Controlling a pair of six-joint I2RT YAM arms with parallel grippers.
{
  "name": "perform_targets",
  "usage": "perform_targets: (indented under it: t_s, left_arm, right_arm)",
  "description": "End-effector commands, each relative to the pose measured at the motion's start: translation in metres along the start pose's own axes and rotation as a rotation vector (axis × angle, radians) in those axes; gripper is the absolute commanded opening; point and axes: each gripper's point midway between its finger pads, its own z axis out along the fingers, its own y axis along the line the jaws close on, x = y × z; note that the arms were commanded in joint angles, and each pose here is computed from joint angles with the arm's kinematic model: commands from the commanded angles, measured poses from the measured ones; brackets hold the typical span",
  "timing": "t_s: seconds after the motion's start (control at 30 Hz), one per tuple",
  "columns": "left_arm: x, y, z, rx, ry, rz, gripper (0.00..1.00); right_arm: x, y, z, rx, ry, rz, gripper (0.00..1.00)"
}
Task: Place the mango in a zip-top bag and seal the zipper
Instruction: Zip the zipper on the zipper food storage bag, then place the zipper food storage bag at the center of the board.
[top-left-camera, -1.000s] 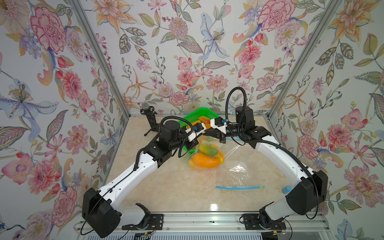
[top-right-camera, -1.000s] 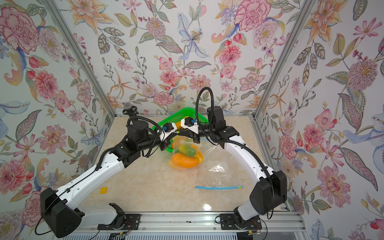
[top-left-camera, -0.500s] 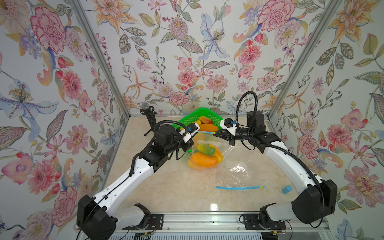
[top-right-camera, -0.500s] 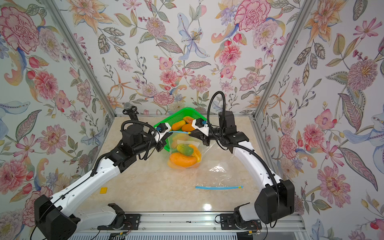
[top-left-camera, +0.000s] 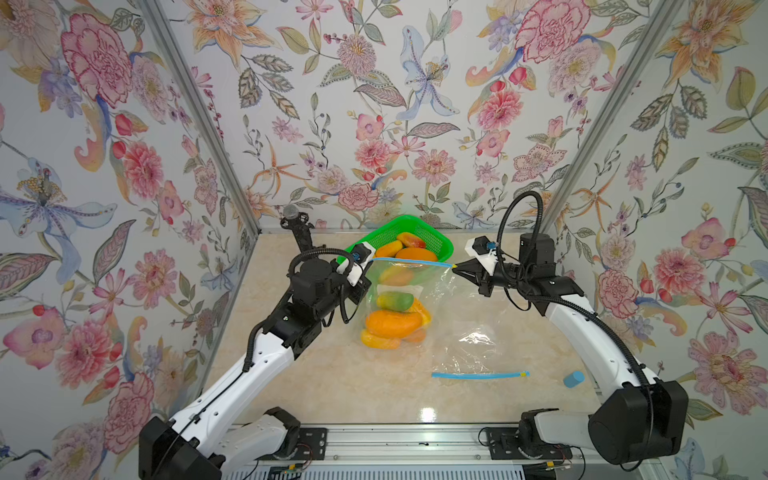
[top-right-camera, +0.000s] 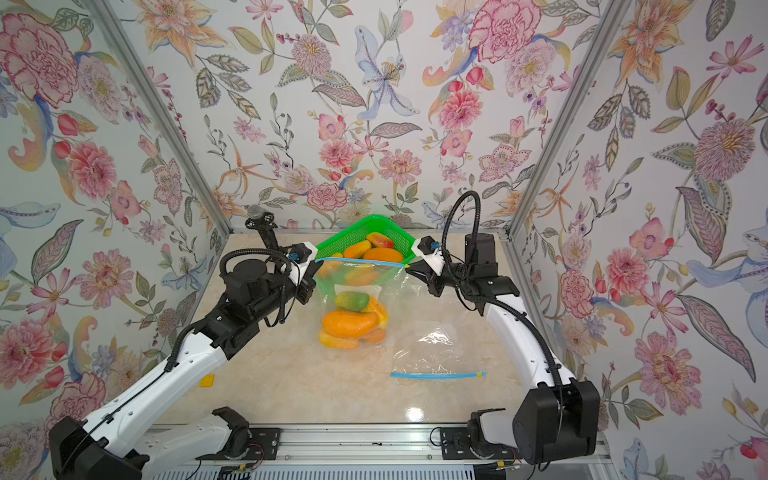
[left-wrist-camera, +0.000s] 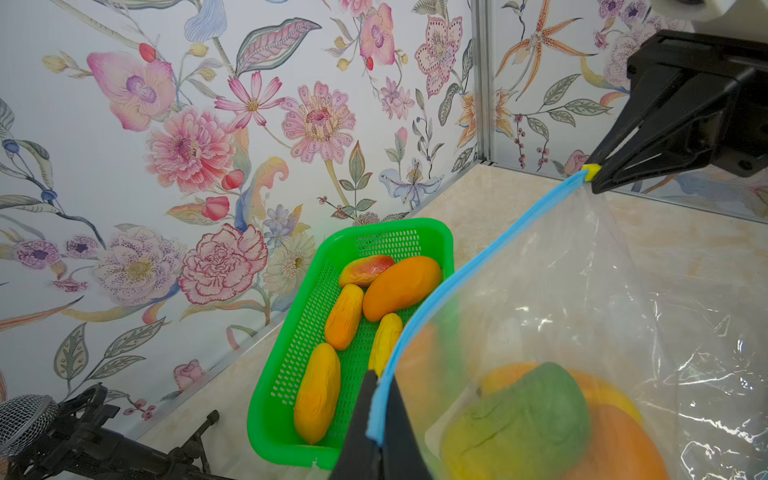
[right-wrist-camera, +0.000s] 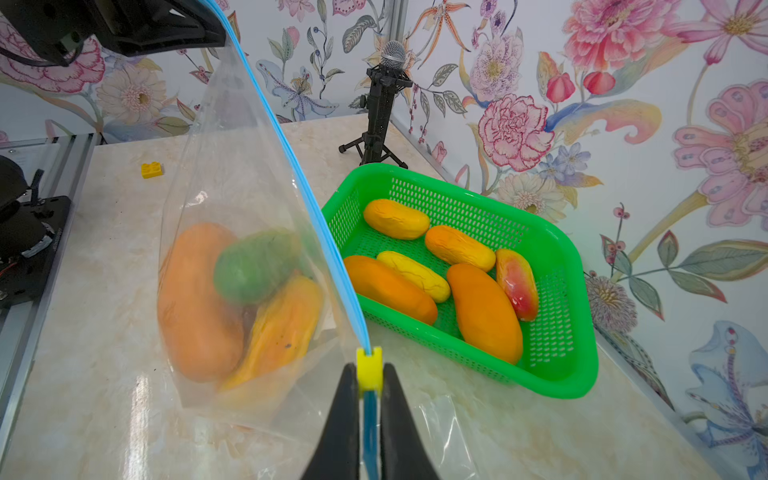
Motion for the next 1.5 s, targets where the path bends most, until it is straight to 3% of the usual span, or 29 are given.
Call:
perform_targets:
  t_s: [0.0, 0.23, 0.27, 0.33, 0.37, 0.43, 0.5, 0.7, 0.77, 0.9, 1.0, 1.2, 1.27, 1.37, 1.47]
  left_arm:
    - [-0.018, 0.032, -0.014, -0.142, -0.068, -0.039, 0.0]
    - [-0.019, 0.037, -0.017, -0.168, -0.072, -0.059, 0.0]
    - [-0.018, 0.039, -0.017, -0.183, -0.067, -0.066, 0.0]
    - [-0.014, 0.045, -0.019, -0.215, -0.052, -0.082, 0.0]
    - [-0.01, 0.05, -0.021, -0.246, -0.042, -0.096, 0.0]
    - [-0.001, 0.063, -0.03, -0.322, -0.023, -0.135, 0.0]
    - [0.009, 0.08, -0.046, -0.418, -0.021, -0.202, 0.0]
    - [0.037, 0.14, -0.107, -0.749, -0.069, -0.372, 0.0]
    - [0.05, 0.163, -0.12, -0.856, -0.049, -0.417, 0.0]
    - [0.077, 0.204, -0.132, -1.04, 0.048, -0.498, 0.0]
    - [0.098, 0.228, -0.132, -1.11, 0.109, -0.536, 0.0]
    - [0.134, 0.249, -0.115, -1.095, 0.179, -0.607, 0.0]
    - [0.151, 0.255, -0.115, -1.116, 0.224, -0.633, 0.08]
    - [0.17, 0.263, -0.114, -1.123, 0.283, -0.666, 0.09]
    - [0.174, 0.265, -0.118, -1.13, 0.283, -0.679, 0.07]
  right_arm:
    - [0.004, -0.005, -0.007, 0.035, 0.01, 0.032, 0.08]
    - [-0.016, 0.009, 0.0, -0.032, -0.055, 0.01, 0.13]
    - [-0.022, 0.013, 0.002, -0.041, -0.064, -0.006, 0.22]
    - [-0.032, 0.02, 0.006, -0.041, -0.076, -0.025, 0.27]
    - [-0.038, 0.025, 0.006, -0.044, -0.085, -0.043, 0.36]
    - [-0.042, 0.033, 0.006, -0.011, -0.077, -0.081, 0.67]
    - [-0.04, 0.043, 0.001, 0.037, -0.059, -0.158, 0.77]
    - [-0.018, 0.092, 0.002, 0.093, 0.031, -0.408, 0.94]
    - [0.001, 0.105, 0.01, 0.079, 0.124, -0.457, 0.95]
    - [0.055, 0.117, 0.023, 0.077, 0.434, -0.518, 0.96]
    - [0.093, 0.119, 0.022, 0.067, 0.63, -0.55, 0.97]
    - [0.132, 0.135, 0.006, 0.011, 0.801, -0.569, 0.97]
    - [0.153, 0.141, -0.002, -0.015, 0.894, -0.598, 0.99]
    - [0.185, 0.154, -0.013, -0.088, 1.024, -0.613, 1.0]
    - [0.199, 0.166, -0.015, -0.142, 1.054, -0.604, 1.0]
